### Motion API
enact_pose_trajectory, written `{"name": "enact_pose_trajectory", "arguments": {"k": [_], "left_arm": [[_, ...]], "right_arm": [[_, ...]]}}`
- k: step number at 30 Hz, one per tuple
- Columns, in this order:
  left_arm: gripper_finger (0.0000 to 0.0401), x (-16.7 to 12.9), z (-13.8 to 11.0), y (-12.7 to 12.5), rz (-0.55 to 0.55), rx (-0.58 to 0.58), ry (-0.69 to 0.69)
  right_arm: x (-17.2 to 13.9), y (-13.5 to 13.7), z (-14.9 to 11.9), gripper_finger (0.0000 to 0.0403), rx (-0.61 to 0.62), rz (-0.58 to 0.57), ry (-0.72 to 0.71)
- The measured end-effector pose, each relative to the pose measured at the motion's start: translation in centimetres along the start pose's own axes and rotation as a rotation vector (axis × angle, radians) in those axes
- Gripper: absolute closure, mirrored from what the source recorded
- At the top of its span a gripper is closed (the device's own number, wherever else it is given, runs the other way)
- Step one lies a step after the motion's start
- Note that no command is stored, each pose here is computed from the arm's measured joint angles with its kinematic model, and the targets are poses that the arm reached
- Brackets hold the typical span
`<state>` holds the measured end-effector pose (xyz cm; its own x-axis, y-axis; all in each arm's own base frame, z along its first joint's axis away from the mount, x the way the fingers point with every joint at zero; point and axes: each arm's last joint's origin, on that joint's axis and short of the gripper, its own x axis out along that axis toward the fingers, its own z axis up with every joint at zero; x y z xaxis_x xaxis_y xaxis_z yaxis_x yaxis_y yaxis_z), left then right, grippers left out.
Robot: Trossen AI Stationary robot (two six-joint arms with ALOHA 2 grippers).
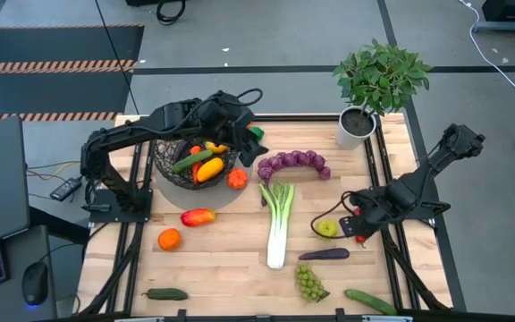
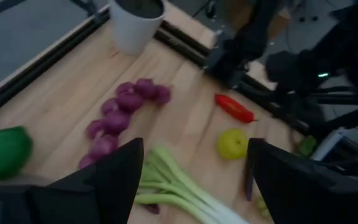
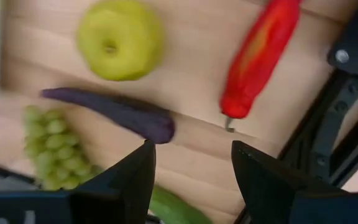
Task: Build produce basket
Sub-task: Put the red chili pepper into the wire basket
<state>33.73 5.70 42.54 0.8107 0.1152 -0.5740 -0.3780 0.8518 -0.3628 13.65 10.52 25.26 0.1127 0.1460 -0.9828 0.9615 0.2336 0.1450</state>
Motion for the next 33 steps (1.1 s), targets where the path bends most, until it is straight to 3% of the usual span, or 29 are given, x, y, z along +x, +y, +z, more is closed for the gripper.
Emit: {"name": "enact_pose_trajectory", "arguments": {"k": [9,23,33], "left_arm": [[0.0108,0.0,-0.4,-1.3,-0.037,0.001,0.0],[0.0108,0.0,-0.8,-2.0,-0.054,-0.041,0.011],[0.0108,0.0,-1.1,-2.4,-0.057,-0.08,0.016]], "right_arm": [[3.6,-2.0,0.1,0.0178,0.086,-0.119,-0.012],[8.4,-3.5,1.2,0.0115,0.116,-0.095,-0.01],[9.5,-4.4,1.8,0.0119,0.125,-0.11,-0.053]]}}
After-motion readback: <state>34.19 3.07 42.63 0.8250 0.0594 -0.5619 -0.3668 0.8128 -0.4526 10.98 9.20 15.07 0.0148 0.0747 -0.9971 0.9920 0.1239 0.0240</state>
